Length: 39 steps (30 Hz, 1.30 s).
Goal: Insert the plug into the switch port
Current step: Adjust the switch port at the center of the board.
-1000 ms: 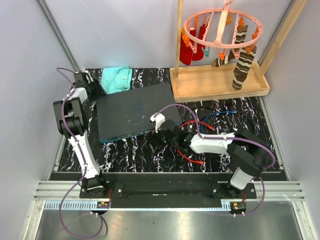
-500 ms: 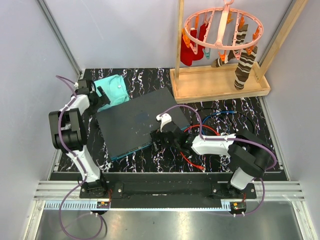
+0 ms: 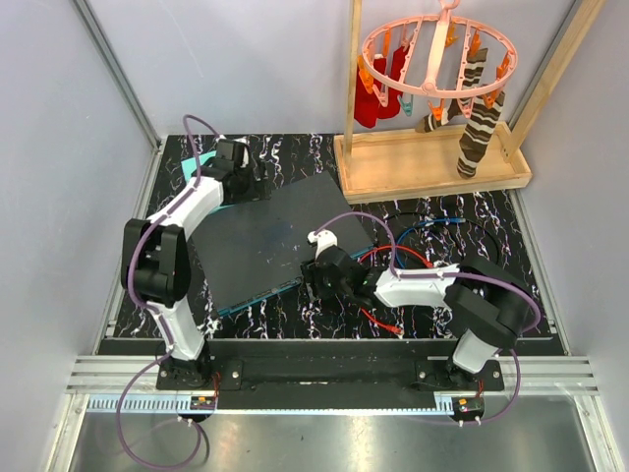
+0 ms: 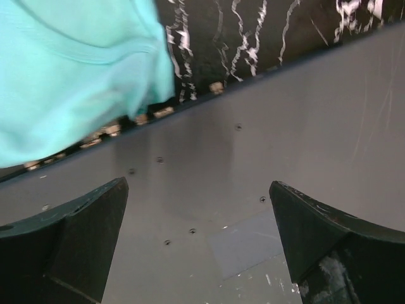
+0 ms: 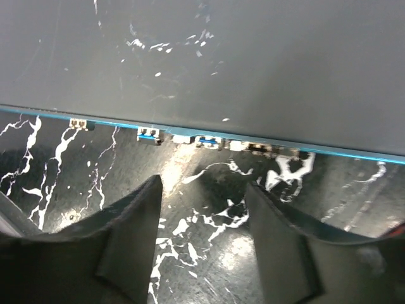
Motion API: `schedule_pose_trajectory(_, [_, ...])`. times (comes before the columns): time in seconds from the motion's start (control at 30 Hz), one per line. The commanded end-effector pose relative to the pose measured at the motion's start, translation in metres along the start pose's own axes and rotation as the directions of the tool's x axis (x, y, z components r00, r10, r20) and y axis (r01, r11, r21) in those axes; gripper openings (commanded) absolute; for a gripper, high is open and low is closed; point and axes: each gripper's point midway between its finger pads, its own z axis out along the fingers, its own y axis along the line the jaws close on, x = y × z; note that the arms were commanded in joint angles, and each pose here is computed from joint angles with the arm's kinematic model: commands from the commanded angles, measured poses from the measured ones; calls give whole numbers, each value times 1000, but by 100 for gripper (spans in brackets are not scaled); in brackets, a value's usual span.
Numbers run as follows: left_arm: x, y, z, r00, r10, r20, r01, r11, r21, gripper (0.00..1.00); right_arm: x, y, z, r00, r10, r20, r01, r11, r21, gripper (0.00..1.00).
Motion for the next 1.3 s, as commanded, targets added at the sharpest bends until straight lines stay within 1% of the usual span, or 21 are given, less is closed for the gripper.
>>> schedule_pose_trajectory(0.0, [-4,7,15,999,44,-15,-44,999,-26,99,-21,23,9,999,27,46,-24,998,-60,50])
schedule_pose_trajectory(0.1, [8,6,25,997,50,-62,-52,998,-24,99,-26,32,15,998,28,52,-24,996,-90,36])
schedule_pose_trajectory(0.33, [31,8,40,990,30,-136,-36,998,-43,99,-37,45,29,997,39,66,-30,992,-125,19])
schedule_pose_trajectory(0.53, [43,11,47,984,13,-177,-24,998,-59,99,-42,51,37,996,44,74,-33,990,-139,16])
schedule_pose_trajectory(0.67, [48,11,48,981,3,-192,-15,998,-62,99,-46,47,36,996,44,83,-34,993,-114,16])
schedule_pose_trajectory(0.8, [46,10,49,982,-3,-187,-8,998,-61,99,-29,39,26,999,41,35,-37,994,-101,15])
schedule_pose_trajectory(0.93, [45,10,49,983,-1,-185,-11,998,-65,99,-11,47,11,1000,27,-4,-27,990,-138,14])
schedule_pose_trajectory(1.03, [46,13,50,982,-3,-188,-11,997,-72,99,-8,51,12,1000,22,-12,-24,989,-143,14])
schedule_pose_trajectory(1.27, [50,13,51,980,-4,-198,-11,997,-73,99,-21,52,22,1000,7,30,-3,992,-127,13])
